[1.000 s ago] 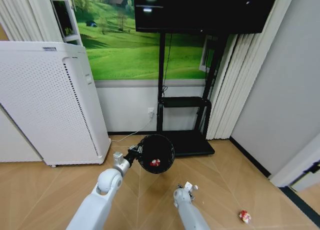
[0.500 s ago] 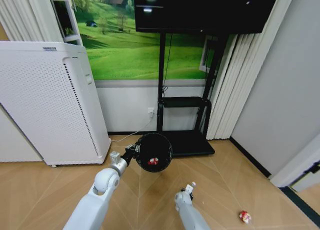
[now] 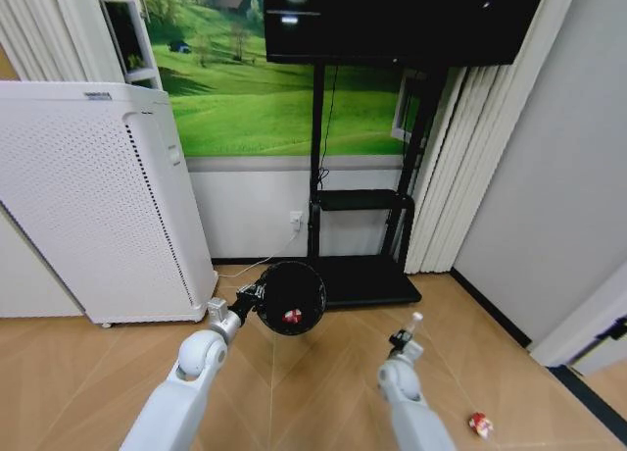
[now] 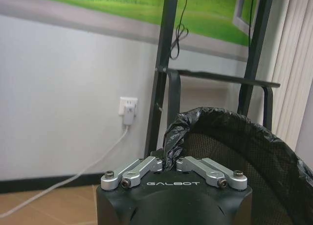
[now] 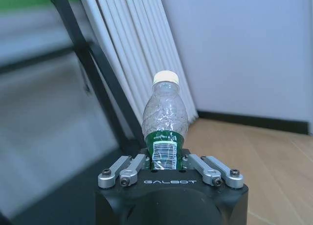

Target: Pick up the trash bin and place the garbage on the floor into it.

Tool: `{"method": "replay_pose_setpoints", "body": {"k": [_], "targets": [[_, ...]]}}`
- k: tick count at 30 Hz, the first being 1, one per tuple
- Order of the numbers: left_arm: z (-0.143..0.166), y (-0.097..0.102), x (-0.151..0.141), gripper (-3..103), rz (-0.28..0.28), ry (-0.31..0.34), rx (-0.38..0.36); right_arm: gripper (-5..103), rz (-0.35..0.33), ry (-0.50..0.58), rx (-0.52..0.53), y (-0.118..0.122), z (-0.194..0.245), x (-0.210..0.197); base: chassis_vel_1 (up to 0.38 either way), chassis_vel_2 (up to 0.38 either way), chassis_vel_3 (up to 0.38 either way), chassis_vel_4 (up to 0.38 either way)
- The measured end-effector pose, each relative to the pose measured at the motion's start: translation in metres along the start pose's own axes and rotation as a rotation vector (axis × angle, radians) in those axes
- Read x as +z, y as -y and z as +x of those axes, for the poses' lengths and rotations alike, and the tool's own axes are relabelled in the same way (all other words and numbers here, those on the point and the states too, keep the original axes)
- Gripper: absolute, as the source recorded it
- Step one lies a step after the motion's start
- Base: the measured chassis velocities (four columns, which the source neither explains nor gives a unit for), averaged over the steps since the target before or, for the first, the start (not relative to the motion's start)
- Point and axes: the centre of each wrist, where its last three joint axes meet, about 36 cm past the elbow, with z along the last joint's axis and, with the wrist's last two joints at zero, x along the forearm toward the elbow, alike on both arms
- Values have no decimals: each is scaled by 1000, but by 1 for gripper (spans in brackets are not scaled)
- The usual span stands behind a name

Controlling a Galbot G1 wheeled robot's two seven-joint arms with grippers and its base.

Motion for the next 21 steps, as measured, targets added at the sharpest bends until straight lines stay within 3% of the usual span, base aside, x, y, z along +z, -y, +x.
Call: {"method": "replay_pose_setpoints", "body": {"k": [1, 4, 9, 11, 13, 15, 18, 21], "targets": [[0, 0, 0, 7, 0, 0, 0, 24, 0, 0, 0, 0, 0, 0, 0, 0, 0, 0], [-20, 13, 18, 7, 32, -28, 20, 24, -48, 82, -131, -23, 39, -35, 0, 0, 0, 0], [-39, 39, 34, 7, 39, -46, 66, 24, -57, 72, -285, -49, 70, -38, 0, 0, 0, 0], [-51, 63, 38, 7, 49, -51, 116, 24, -24, 26, -363, -65, 78, -19, 0, 0, 0, 0], [-56, 72, 38, 7, 53, -52, 134, 24, 7, 7, -393, -71, 79, -7, 0, 0, 0, 0], [-67, 93, 38, 7, 73, -50, 176, 24, 66, -31, -449, -81, 83, 17, 0, 0, 0, 0], [-69, 97, 38, 7, 77, -50, 185, 24, 77, -40, -461, -83, 85, 21, 0, 0, 0, 0], [-80, 107, 38, 7, 83, -52, 199, 23, 161, -67, -483, -84, 83, 36, 0, 0, 0, 0]]}}
